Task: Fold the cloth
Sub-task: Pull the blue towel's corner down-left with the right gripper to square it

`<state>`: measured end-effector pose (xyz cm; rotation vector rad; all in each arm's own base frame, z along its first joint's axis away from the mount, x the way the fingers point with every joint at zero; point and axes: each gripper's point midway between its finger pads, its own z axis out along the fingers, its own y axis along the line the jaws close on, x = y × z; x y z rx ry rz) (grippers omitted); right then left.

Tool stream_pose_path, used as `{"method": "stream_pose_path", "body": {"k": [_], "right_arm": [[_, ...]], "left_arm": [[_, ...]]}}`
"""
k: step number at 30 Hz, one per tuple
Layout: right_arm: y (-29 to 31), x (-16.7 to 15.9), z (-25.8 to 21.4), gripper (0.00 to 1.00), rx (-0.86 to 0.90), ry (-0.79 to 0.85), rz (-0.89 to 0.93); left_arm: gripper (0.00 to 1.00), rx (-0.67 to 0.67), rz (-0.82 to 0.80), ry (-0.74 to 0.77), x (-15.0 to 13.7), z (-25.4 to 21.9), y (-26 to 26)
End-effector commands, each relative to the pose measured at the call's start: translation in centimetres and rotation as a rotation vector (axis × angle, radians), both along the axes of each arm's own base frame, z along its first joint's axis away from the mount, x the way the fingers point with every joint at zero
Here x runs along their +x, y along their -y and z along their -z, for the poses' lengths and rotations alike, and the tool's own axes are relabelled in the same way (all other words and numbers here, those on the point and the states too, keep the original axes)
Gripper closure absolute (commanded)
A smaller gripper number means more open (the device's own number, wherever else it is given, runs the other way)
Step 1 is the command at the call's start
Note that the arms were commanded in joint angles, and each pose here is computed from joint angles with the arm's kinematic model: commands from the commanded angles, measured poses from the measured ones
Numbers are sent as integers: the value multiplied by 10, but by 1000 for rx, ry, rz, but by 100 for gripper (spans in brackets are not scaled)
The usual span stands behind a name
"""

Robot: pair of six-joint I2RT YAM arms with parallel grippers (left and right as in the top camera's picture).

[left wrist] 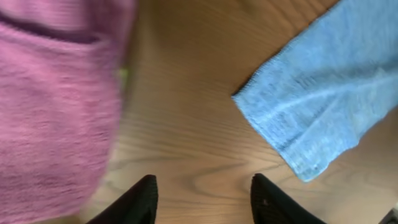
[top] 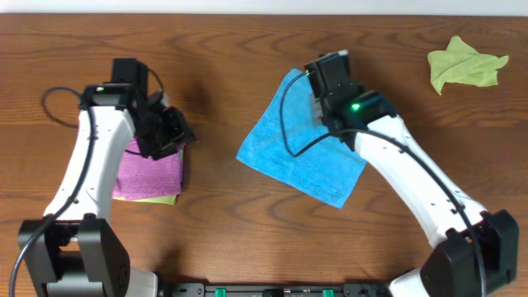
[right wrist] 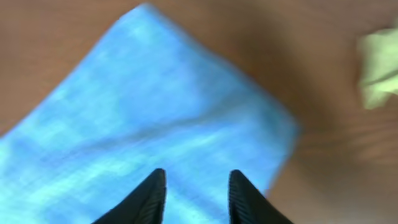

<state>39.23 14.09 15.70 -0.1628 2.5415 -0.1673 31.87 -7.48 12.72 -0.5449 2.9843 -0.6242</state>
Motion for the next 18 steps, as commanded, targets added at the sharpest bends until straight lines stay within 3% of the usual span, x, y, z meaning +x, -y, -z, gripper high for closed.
{"method": "stream_pose_path", "body": {"k": [1, 6, 8, 18], "right_arm": [[-38, -16, 18, 74, 173, -96, -13], [-68, -15, 31, 96, 245, -117, -51], [-76, -13, 51, 99, 246, -152, -54], [-102, -9, 118, 99, 295, -262, -32]], "left_arm": [[59, 10, 64, 68, 6, -12, 15], [85, 25, 83, 90, 9, -13, 22], [94, 28, 82, 100, 11, -16, 22], [94, 161, 84, 149, 21, -40, 1]]}}
